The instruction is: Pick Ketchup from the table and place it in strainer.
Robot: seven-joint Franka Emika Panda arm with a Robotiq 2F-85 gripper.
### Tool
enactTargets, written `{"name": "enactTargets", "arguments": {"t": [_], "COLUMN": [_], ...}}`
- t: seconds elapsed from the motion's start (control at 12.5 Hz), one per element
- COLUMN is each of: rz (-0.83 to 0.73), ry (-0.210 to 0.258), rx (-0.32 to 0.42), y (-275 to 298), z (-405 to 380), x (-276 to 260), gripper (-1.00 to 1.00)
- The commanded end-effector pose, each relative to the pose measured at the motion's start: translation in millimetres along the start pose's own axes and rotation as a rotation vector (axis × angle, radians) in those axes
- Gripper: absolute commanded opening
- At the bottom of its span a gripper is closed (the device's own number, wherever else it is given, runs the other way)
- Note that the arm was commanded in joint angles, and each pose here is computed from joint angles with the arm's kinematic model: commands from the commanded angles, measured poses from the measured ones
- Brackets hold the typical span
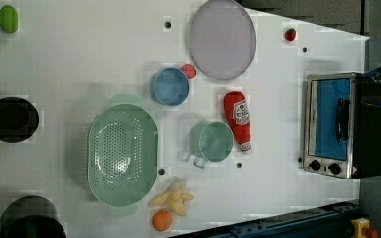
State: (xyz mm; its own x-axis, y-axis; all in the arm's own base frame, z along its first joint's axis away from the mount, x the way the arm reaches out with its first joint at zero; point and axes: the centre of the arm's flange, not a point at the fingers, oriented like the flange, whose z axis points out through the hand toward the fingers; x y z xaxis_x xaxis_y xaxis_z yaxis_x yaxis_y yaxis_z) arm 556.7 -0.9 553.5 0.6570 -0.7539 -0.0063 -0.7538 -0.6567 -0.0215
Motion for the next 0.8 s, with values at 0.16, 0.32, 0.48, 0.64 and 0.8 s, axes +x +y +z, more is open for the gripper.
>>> {"name": "enactTargets", "arguments": {"t": [0.16,0.32,0.48,0.64,0.8], "rz": [0.001,-0.051,-0.122,-0.198,-0.309], "ry": [-0.016,-0.046,-0.096,-0.135,-0.142], "rx": [-0.038,-0.069,-0.115,-0.143,-0.131], "y": [70,63,52,41,27], "z": [-47,-26,7,47,85], "x": [-45,-47,-50,-50,-46], "gripper": [0.81,1.0,1.0,1.0,1.0]}}
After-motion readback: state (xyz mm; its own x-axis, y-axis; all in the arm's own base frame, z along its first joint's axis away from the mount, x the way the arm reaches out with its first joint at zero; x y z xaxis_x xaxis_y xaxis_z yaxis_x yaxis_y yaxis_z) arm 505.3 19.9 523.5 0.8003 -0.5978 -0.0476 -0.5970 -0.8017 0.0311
